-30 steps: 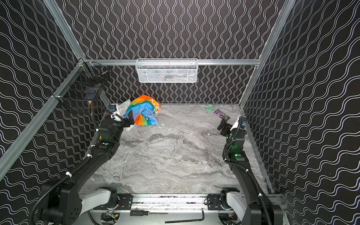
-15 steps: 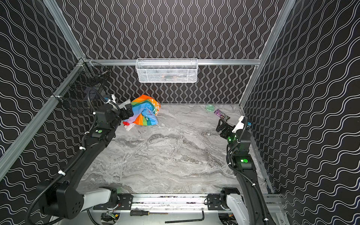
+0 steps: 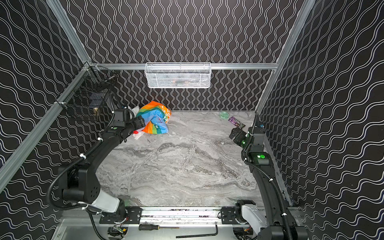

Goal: Zip up the jacket
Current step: 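Grasp the rainbow jacket hem with the left gripper while the right gripper advances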

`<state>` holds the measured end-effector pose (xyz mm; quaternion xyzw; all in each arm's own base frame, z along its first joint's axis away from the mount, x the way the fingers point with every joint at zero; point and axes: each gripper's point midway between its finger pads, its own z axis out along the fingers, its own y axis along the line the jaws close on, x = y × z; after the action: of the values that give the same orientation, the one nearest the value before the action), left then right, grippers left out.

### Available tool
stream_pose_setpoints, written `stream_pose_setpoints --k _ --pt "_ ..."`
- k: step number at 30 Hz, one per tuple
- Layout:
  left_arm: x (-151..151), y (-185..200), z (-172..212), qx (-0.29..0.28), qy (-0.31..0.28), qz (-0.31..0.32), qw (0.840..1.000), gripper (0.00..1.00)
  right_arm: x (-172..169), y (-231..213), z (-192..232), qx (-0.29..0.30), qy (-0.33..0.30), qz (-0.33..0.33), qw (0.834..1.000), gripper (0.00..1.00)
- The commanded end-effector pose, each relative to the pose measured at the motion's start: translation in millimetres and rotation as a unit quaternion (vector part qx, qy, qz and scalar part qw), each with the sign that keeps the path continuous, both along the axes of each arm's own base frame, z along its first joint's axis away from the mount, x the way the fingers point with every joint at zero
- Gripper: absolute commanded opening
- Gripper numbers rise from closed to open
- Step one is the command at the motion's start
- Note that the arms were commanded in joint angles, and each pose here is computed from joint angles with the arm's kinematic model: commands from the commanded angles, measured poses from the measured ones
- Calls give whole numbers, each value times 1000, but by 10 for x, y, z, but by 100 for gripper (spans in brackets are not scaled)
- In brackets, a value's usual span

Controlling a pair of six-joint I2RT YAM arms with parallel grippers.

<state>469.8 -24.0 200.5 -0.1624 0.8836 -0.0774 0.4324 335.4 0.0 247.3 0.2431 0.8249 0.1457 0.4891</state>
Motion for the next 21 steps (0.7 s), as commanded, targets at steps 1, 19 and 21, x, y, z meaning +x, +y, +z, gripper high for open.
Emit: stream_pose_setpoints --k 1,19,21 --pt "16 45 -225 -30 42 4 999 82 -78 28 40 -9 -39 14 999 99" --pt "584 474 -958 -96 88 46 990 76 47 429 -604 65 41 108 991 86" --pt "650 450 -1008 -100 86 38 991 74 39 441 -590 66 33 112 991 86"
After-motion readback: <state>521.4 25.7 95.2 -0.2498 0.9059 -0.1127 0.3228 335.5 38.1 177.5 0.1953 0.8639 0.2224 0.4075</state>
